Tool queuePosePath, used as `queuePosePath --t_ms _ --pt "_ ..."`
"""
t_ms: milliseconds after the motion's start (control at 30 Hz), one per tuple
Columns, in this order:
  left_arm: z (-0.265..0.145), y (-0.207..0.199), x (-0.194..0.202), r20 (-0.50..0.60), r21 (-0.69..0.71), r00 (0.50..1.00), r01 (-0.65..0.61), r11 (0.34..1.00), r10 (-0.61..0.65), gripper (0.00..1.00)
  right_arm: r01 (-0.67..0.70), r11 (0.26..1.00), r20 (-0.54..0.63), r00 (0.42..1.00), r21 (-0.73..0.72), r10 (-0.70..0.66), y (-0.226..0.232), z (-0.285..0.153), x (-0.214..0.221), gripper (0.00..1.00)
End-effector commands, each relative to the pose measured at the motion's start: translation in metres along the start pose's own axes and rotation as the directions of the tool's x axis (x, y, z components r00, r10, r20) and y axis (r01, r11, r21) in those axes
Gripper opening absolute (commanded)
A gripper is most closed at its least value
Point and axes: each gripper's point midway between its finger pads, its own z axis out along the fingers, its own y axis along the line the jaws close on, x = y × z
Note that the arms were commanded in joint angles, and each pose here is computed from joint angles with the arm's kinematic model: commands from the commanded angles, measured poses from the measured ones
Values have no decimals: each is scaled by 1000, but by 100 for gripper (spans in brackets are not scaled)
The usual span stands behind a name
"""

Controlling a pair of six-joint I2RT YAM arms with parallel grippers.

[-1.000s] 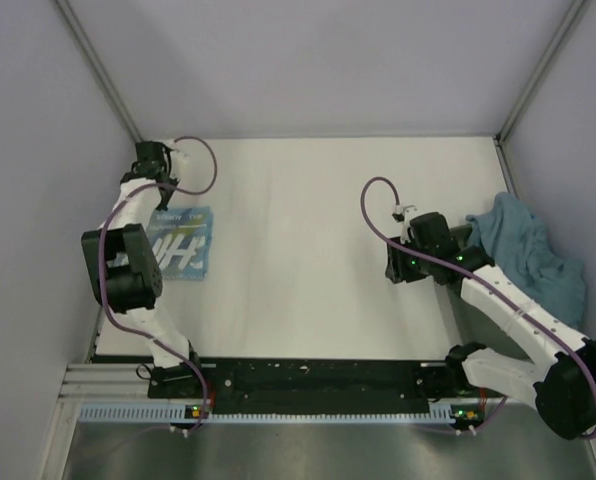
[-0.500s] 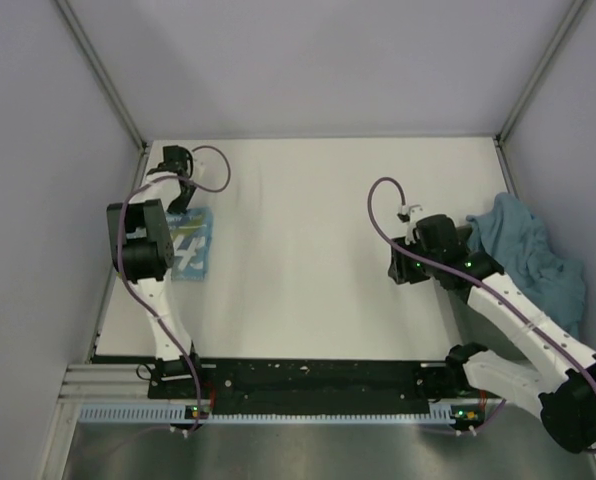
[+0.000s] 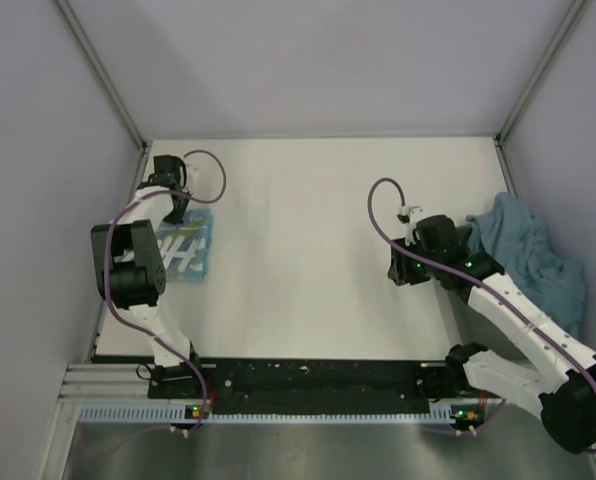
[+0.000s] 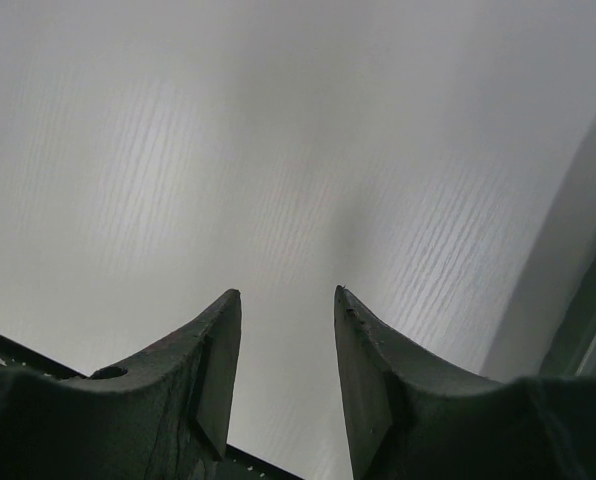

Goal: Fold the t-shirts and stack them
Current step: Put the neatly folded tshirt into the corner of the board with the left arm

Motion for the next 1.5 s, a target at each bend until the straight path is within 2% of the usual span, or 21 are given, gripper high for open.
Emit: queuePosePath --t_ms 0,133,267,600,733,1100,1133,1233,1300,1367,1467 --pt "-23 15 -14 87 -42 996 39 998 -35 13 -8 1000 40 999 -26 9 6 -6 -19 42" --pt "-16 -13 22 10 53 1000 -7 999 6 12 -20 999 41 999 -30 21 6 -6 -16 42" --pt "-3 -37 58 -79 121 997 -1 993 11 10 -17 999 31 999 -36 19 7 -5 -14 42" --pt "-2 -43 111 -152 146 988 57 988 -35 10 -17 999 51 999 -39 19 8 -9 -17 42" --pt "-14 -49 136 -174 162 984 71 984 -42 10 -18 999 70 997 -45 21 9 -13 -20 43" --pt "-54 -77 242 -331 210 940 156 965 -80 11 -10 998 81 997 -55 14 11 -15 -23 43" --pt "-59 -79 246 -337 212 939 155 965 -76 16 -10 999 87 996 -54 15 11 -16 -24 43" --pt "-73 -82 239 -286 249 956 134 959 -60 16 3 998 86 996 -56 2 11 -16 -26 43" --pt "-86 -89 224 -227 332 973 110 937 -33 22 7 999 82 997 -53 -2 11 -15 -26 43" --pt "-96 -85 203 -161 363 987 62 930 -3 25 7 999 79 997 -53 -3 11 -14 -26 43" --pt "-109 -78 171 -80 386 997 8 922 24 36 7 998 77 997 -59 -2 12 -14 -24 43"
